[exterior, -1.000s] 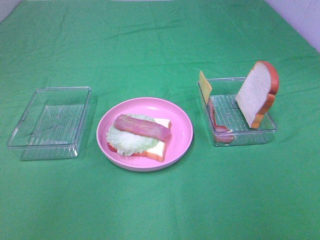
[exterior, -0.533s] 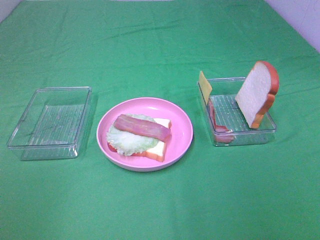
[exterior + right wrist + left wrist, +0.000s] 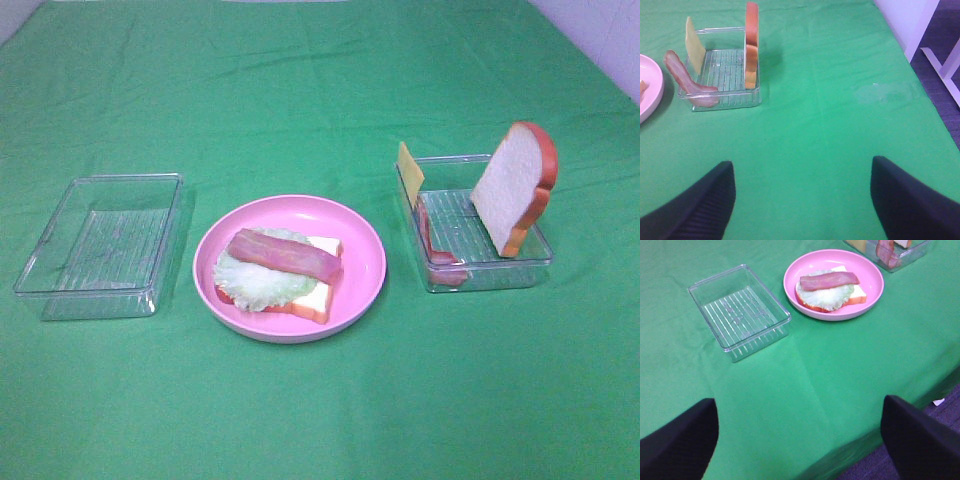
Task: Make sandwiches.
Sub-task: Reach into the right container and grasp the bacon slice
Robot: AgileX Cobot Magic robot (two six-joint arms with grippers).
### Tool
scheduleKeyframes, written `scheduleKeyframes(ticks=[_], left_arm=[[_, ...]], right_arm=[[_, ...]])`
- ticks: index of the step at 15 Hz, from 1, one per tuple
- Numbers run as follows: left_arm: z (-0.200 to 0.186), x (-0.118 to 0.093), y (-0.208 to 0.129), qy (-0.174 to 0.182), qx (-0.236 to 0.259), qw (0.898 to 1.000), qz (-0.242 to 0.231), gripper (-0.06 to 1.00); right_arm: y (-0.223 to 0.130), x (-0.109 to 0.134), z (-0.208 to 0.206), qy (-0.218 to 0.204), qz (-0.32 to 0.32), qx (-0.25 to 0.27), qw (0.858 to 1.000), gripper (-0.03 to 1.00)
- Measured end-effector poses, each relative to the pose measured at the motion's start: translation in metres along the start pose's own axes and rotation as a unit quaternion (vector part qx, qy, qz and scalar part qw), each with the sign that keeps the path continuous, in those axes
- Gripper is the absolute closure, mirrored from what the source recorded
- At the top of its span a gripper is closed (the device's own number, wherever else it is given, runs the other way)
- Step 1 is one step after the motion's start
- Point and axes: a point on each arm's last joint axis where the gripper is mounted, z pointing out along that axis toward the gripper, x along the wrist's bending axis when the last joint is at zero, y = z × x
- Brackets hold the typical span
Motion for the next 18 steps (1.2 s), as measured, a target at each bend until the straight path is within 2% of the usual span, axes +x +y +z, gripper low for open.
scheduleKeyframes(ticks=[4, 7, 10, 12, 15, 17, 18], left_arm=[[0.016, -0.001, -0.012, -0.002, -0.024, 1.000, 0.003, 0.11], [0.016, -0.001, -0.011, -0.002, -0.031, 1.000, 0.006, 0.11], [0.016, -0.001, -0.011, -0.002, -0.031, 1.000, 0.006, 0.11], [0.016, -0.001, -0.011, -0.002, -0.031, 1.000, 0.006, 0.11], [0.016, -0.001, -0.011, -0.002, -0.031, 1.000, 0.006, 0.11], [0.016, -0.001, -0.011, -0.002, -0.031, 1.000, 0.006, 0.11], [0.016, -0.001, -0.011, -0.002, -0.031, 1.000, 0.006, 0.11]], right_arm=[[0.002, 0.001, 0.001, 0.004, 0.002, 0.000, 1.000, 0.25], [0.027, 0.007, 0.016, 0.046, 0.028, 0.014, 0.998, 0.25], [0.055, 0.016, 0.057, 0.100, 0.079, 0.080, 0.989, 0.25], [0.071, 0.018, 0.082, 0.121, 0.082, 0.127, 0.981, 0.25], [0.120, 0.021, 0.147, 0.152, 0.068, 0.237, 0.957, 0.29], [0.138, 0.021, 0.177, 0.162, 0.062, 0.287, 0.942, 0.31], [0.144, 0.021, 0.182, 0.164, 0.062, 0.295, 0.939, 0.31]])
